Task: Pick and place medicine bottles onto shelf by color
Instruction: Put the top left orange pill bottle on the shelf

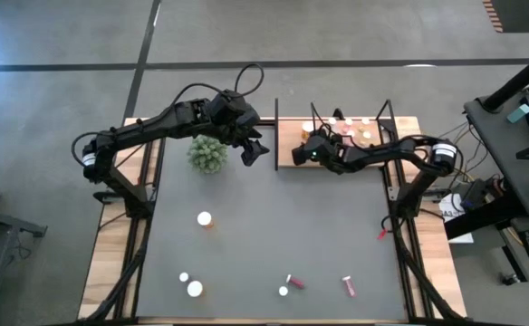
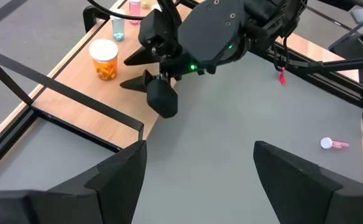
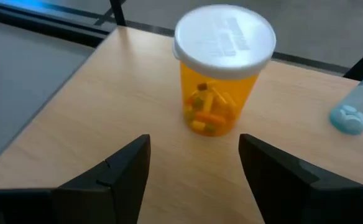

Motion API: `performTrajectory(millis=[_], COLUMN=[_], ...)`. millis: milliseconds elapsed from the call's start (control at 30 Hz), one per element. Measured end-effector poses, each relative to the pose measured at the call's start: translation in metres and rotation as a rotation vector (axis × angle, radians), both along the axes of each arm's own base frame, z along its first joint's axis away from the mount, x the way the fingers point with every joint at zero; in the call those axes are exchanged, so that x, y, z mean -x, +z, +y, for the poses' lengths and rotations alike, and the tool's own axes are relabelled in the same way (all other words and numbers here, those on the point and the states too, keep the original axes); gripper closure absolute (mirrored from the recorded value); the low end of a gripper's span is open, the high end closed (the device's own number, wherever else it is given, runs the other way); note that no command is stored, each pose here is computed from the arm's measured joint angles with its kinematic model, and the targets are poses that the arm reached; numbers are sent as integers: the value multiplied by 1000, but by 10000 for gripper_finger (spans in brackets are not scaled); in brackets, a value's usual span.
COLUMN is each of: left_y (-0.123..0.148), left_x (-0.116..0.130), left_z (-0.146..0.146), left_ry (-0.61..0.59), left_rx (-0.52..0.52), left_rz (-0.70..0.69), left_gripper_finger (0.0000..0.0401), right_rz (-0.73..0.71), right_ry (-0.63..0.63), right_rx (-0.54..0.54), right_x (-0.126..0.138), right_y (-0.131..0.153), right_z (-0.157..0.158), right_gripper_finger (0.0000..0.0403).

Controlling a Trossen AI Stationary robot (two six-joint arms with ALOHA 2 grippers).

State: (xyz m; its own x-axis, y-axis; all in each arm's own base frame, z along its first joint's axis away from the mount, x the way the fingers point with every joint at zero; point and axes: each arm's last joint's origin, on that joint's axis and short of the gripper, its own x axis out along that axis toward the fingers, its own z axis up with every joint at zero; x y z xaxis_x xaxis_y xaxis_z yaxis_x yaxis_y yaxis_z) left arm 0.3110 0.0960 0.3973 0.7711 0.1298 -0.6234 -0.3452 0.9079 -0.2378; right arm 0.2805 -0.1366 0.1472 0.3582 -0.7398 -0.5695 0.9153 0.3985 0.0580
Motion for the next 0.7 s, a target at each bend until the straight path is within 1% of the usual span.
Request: performTrajectory(millis=[167, 367, 500, 700], left_y=[0, 0, 0, -1], left_x=[0, 0, 0, 1], left_z=[0, 0, 0, -1], left_ry=[0, -12, -13, -13], left_rx=[0, -14, -15, -11], left_rz=[0, 3, 3, 16], left_gripper_finger=[122, 122, 122, 122], right_rz=[-2, -1, -10, 5], right_ry=[5, 12, 52, 67], right_rx=[3, 3, -26, -20], right_x=[0, -1, -2, -2], right_y=[1, 1, 1, 1], right_z=[1, 1, 2, 2], right_gripper_finger=[170, 183, 190, 191])
